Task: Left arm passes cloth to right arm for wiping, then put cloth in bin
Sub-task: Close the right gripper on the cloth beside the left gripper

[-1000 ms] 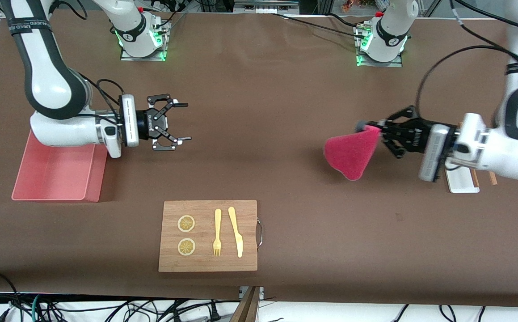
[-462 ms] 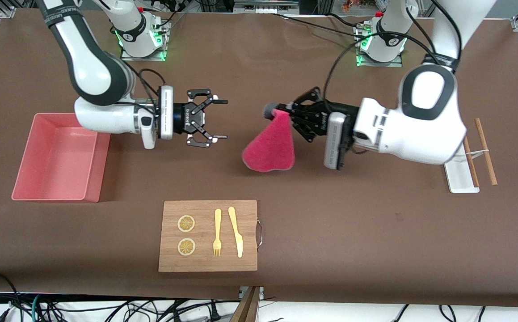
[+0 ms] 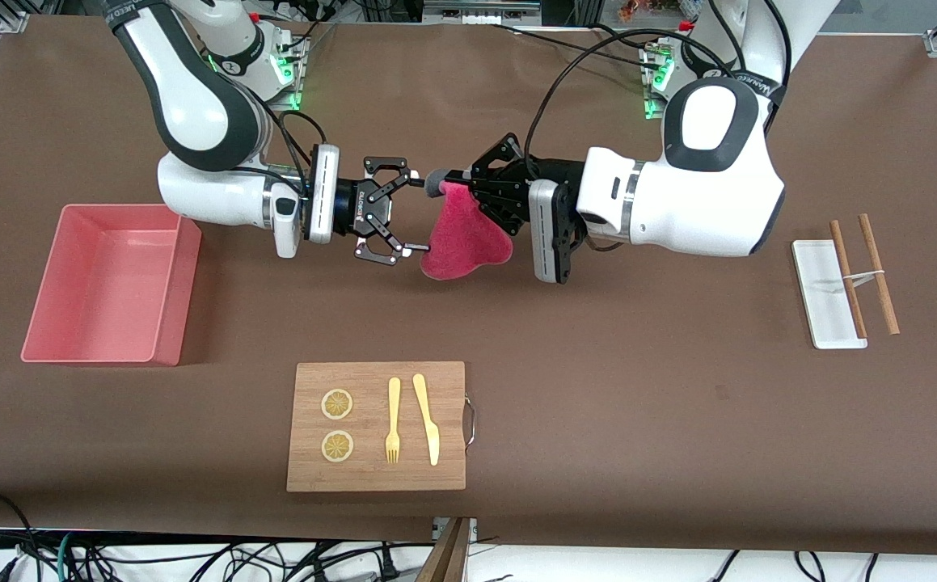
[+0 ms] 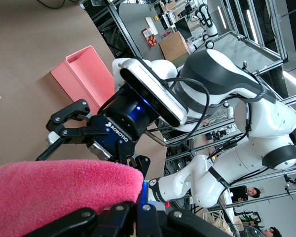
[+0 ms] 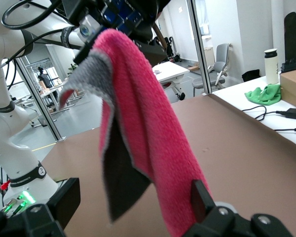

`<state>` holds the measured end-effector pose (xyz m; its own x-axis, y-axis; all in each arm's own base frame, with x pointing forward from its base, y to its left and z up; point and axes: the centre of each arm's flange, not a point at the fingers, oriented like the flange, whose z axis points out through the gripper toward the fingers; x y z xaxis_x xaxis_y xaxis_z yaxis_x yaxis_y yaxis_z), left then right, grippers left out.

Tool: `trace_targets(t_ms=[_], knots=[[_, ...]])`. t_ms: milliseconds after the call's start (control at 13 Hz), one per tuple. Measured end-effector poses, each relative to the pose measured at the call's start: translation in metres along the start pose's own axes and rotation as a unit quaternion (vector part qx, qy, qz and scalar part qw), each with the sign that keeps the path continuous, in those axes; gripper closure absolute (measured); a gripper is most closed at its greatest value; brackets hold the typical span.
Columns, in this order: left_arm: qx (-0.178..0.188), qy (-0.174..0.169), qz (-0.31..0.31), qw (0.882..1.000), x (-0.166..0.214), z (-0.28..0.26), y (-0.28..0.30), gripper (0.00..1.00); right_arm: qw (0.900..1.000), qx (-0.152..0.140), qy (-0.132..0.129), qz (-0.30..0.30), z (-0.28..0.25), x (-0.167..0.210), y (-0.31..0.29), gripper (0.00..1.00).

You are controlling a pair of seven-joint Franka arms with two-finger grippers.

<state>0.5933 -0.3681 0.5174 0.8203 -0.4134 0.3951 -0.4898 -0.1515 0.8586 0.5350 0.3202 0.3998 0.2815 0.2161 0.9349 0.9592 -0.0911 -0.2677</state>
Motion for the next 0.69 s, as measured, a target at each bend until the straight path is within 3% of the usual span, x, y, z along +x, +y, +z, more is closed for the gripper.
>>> trace_targets(t_ms=[308,692], knots=[[0.011,0.012,0.003,1.000,0.003,0.009,0.003,0.97,0.999,-0.015,0.004,-0.049,-0.005,0.014,0.005,0.00],[0.018,0.017,0.007,1.000,0.005,0.021,0.007,0.97,0.993,-0.055,-0.011,-0.101,-0.018,0.014,0.026,0.00]])
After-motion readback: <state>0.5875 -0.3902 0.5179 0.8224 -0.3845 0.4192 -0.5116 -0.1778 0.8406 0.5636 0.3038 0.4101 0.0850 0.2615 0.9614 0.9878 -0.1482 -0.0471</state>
